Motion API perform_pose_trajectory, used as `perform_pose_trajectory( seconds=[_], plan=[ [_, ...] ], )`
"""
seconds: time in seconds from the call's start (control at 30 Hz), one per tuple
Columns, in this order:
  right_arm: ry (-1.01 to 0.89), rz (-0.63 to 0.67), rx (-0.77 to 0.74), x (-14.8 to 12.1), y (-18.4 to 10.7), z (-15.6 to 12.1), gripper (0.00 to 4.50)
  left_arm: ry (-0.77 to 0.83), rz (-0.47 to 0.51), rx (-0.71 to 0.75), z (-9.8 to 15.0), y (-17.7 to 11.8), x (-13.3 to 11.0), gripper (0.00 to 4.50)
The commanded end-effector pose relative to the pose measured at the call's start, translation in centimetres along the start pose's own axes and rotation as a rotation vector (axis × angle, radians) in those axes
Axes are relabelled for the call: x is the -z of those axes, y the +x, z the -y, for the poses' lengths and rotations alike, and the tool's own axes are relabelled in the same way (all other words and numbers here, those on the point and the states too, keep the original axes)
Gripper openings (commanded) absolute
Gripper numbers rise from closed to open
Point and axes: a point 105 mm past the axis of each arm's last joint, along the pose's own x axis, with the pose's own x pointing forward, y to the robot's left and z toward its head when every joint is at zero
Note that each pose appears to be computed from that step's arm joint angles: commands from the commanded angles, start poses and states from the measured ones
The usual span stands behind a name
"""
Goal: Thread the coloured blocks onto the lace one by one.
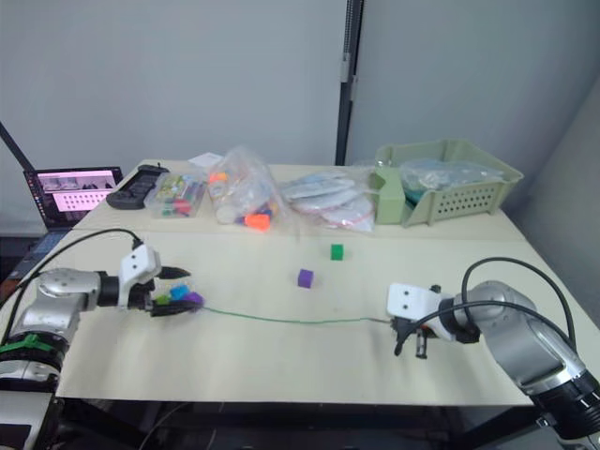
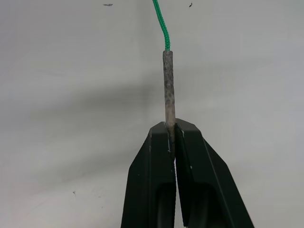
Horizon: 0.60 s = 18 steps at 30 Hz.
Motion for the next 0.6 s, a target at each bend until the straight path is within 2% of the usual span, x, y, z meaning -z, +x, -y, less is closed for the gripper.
perform_pose_trajectory(
  seconds=[0.03,0.2,0.3,0.4,0.6],
  plan=[
    [-0.034,0.005,0.024,-0.4,-0.3,0.6,0.0,0.071,0.066,0.003,-0.7,-0.9,-3.2,4.47],
    [-0.039,0.011,0.015,-0.6,-0.1,0.7,0.0,0.117,0.149,0.083,0.3,0.6,-6.3,4.47],
    [-0.044,0.02,0.012,-1.0,0.0,0.8,0.0,0.141,0.219,0.17,2.3,2.9,-8.4,4.47],
    [-0.05,0.027,0.007,-1.4,0.1,0.8,0.0,0.15,0.274,0.25,4.6,5.4,-10.0,4.47],
    [-0.075,0.092,-0.028,-4.0,0.8,0.3,0.0,0.201,0.331,0.397,11.5,13.6,-12.1,4.47]
  ],
)
